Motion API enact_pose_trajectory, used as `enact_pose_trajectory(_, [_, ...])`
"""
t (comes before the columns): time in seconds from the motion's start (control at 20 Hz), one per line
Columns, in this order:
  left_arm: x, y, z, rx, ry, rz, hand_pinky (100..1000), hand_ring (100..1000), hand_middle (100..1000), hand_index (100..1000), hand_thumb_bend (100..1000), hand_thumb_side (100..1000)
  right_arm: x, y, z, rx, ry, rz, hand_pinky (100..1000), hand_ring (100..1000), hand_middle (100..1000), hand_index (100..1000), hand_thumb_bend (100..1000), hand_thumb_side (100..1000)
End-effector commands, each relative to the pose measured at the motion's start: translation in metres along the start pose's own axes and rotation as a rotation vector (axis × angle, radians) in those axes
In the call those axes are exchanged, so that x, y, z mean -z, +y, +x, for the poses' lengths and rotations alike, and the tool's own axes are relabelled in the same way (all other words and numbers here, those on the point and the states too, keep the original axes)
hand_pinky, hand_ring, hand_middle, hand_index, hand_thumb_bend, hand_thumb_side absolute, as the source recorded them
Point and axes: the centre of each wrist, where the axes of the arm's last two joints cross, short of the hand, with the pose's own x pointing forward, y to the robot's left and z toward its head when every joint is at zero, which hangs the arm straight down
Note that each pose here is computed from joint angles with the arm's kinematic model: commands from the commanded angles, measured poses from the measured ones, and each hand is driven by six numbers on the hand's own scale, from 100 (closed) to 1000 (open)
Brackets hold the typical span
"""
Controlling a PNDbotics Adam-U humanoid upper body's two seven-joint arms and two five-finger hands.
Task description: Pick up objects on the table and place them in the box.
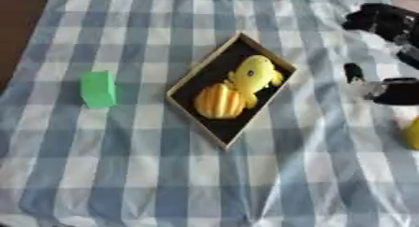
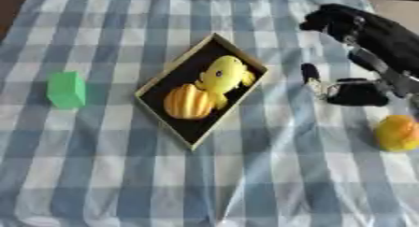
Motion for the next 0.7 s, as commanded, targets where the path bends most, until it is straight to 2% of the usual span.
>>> enact_pose_trajectory(0.05, [0.005, 0.006, 0.007, 0.027, -0.028, -0.001, 696, 826, 708, 814, 100, 719, -0.014, 0.0, -0.006, -0.044, 0.044, -0.017, 946, 1000, 922, 930, 100, 541])
enact_pose_trajectory(0.2, [0.004, 0.007, 0.007, 0.033, -0.026, 0.002, 697, 827, 708, 814, 100, 718, -0.032, 0.019, -0.006, -0.027, 0.105, 0.006, 945, 1000, 919, 930, 100, 563])
enact_pose_trajectory(0.3, [0.004, 0.007, 0.006, 0.035, -0.024, 0.003, 697, 827, 708, 814, 100, 717, -0.039, 0.027, -0.006, -0.019, 0.135, 0.013, 944, 1000, 915, 930, 100, 521])
enact_pose_trajectory(0.35, [0.003, 0.007, 0.006, 0.035, -0.024, 0.004, 697, 827, 708, 814, 100, 716, -0.043, 0.031, -0.006, -0.014, 0.154, 0.016, 945, 1000, 916, 932, 100, 543])
enact_pose_trajectory(0.5, [0.002, 0.008, 0.006, 0.036, -0.02, 0.006, 697, 827, 708, 814, 100, 715, -0.053, 0.039, -0.006, -0.014, 0.198, 0.028, 946, 1000, 921, 939, 100, 515])
enact_pose_trajectory(0.55, [0.002, 0.008, 0.006, 0.037, -0.018, 0.008, 697, 828, 709, 814, 100, 716, -0.055, 0.041, -0.006, -0.015, 0.213, 0.031, 946, 1000, 922, 943, 100, 481])
enact_pose_trajectory(0.6, [0.001, 0.008, 0.006, 0.037, -0.017, 0.009, 697, 828, 709, 814, 100, 716, -0.057, 0.042, -0.007, -0.016, 0.228, 0.034, 946, 1000, 922, 944, 100, 502])
enact_pose_trajectory(0.7, [0.001, 0.008, 0.005, 0.035, -0.014, 0.009, 697, 832, 709, 814, 100, 717, -0.06, 0.044, -0.007, -0.019, 0.253, 0.045, 947, 1000, 924, 948, 100, 477])
